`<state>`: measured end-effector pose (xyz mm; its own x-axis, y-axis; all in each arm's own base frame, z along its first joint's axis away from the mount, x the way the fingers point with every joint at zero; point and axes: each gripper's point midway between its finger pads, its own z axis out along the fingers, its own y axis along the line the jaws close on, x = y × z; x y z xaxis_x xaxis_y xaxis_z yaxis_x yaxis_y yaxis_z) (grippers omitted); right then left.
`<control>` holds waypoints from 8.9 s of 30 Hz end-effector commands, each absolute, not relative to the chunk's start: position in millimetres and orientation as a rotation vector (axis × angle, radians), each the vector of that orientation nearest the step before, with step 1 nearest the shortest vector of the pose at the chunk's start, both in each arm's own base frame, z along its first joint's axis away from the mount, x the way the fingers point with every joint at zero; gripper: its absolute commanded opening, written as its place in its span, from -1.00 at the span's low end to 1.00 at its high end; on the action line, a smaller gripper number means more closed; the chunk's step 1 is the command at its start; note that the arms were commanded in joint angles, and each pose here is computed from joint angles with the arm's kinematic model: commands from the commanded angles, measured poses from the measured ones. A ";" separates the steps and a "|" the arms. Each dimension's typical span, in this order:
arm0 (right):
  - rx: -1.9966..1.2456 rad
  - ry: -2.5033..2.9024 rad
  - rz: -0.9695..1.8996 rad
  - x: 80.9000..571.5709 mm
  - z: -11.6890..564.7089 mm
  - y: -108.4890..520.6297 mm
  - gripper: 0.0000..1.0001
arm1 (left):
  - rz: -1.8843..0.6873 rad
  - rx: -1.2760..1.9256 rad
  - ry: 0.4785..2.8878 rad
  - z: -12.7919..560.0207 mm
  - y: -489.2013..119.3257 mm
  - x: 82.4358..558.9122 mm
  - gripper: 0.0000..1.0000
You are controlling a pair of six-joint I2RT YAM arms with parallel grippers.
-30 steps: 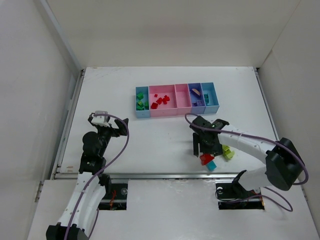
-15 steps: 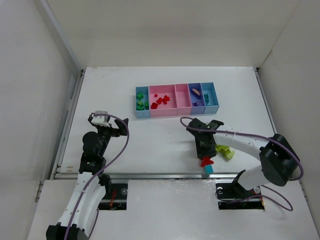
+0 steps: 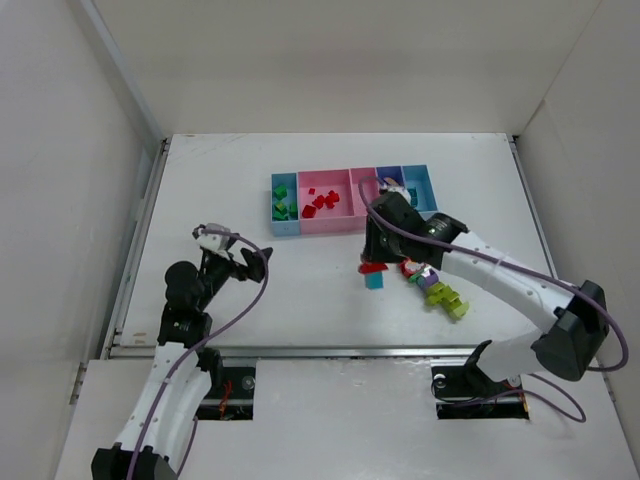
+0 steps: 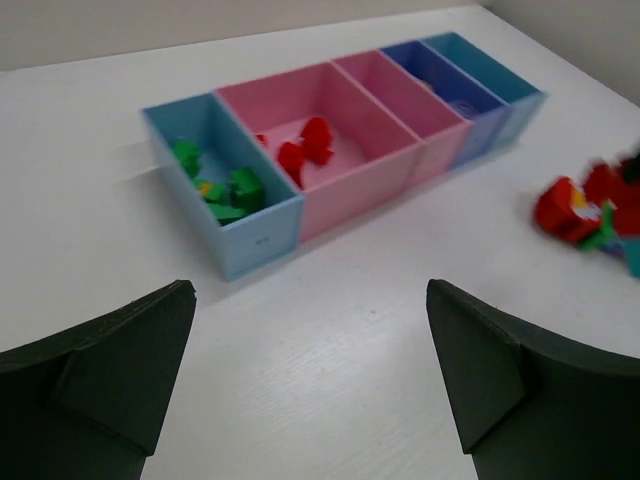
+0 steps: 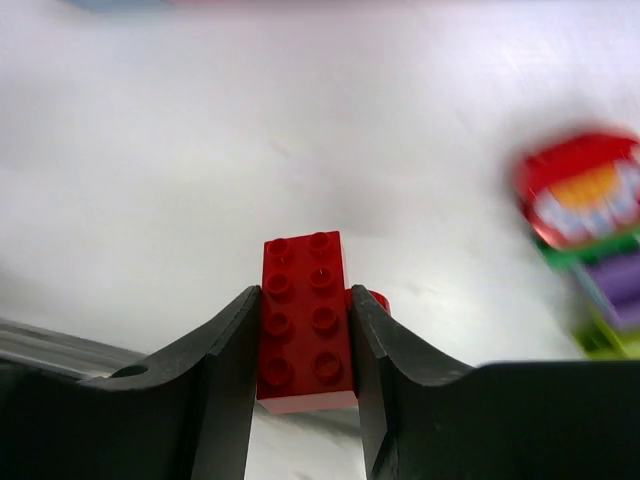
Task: Sort the legos into containers by color
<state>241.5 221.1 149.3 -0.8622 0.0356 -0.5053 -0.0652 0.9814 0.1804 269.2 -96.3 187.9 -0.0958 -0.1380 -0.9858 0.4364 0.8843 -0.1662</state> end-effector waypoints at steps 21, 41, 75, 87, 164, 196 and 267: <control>0.208 1.883 0.860 318.4 315.9 412.5 -1.00 | -0.674 0.505 1.639 238.8 -151.6 286.1 1.00; 0.004 1.974 0.988 295.6 295.9 451.6 -1.00 | -0.766 0.690 1.564 250.4 -171.0 269.9 0.66; 0.137 2.002 0.711 453.3 247.1 357.3 -1.00 | -0.717 0.711 1.772 194.0 -157.1 262.6 -1.00; -0.033 1.969 1.021 360.2 309.2 419.4 -1.00 | -0.739 0.644 1.721 208.5 -157.8 279.2 1.00; -1.112 2.140 0.768 275.3 117.3 438.8 0.34 | -0.187 0.352 1.805 220.2 -67.8 283.2 -0.25; -1.405 2.064 0.452 297.4 50.0 459.0 0.16 | -0.114 0.198 1.787 246.3 -46.2 274.3 -0.11; -0.726 1.957 0.735 283.8 238.1 459.9 -1.00 | -0.492 0.847 1.794 204.5 -132.7 287.5 0.44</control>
<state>300.5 443.2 180.9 -0.4945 -0.2904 -0.8193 -0.6703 0.7274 0.1467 286.6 -131.8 205.6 -0.2099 0.3204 -0.9237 0.7433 0.6660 0.0621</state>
